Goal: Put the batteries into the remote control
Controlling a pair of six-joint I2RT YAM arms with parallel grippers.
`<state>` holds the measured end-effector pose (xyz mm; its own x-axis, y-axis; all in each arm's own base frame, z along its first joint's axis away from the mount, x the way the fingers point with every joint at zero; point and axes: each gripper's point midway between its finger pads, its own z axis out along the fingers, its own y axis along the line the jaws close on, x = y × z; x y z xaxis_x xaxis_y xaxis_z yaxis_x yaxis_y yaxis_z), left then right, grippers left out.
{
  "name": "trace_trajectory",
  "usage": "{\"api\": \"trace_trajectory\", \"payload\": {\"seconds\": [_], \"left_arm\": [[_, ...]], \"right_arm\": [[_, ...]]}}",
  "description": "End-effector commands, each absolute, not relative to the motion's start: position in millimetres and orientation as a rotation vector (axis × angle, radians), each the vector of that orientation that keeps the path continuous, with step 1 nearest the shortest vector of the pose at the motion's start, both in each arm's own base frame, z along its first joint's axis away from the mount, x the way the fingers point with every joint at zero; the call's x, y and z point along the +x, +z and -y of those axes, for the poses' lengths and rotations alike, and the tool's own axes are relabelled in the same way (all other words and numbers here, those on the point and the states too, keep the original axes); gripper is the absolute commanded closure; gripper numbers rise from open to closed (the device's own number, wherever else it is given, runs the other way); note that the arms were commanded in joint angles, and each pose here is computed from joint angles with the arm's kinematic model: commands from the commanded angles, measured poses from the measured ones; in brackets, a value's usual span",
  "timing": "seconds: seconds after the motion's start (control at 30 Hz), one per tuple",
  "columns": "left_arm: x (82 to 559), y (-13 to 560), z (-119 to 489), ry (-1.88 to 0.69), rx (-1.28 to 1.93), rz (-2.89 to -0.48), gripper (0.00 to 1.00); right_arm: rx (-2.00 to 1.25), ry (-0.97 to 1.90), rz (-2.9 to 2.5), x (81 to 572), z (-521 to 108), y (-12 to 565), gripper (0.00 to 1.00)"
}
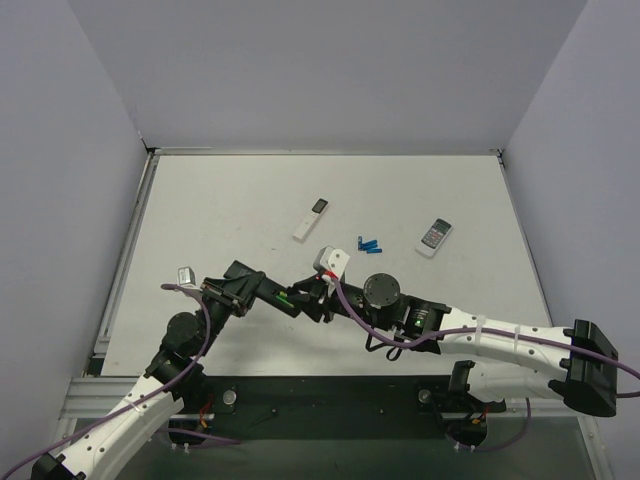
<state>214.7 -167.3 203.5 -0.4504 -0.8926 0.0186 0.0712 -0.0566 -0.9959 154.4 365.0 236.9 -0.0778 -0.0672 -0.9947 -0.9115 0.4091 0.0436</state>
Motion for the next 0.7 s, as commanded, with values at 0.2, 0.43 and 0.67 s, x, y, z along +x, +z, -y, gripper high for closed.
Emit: {"api": "trace_trajectory", "payload": {"seconds": [0.2,0.43,0.67], "left_arm": [[211,188,170,-1.614,-0.899,-1.482,1.00],[211,190,172,-1.617,-0.882,-1.491,1.00],[210,195,173,-1.638,-0.881,-1.475,1.00]], "right_arm": [[-0.847,0.971,-1.306,149,-368,299,1.00],[-0.853,0.970,-1.312,150,-372,295,1.00],[-0.862,0.957,-1.330,153,-375,287,1.00]]}}
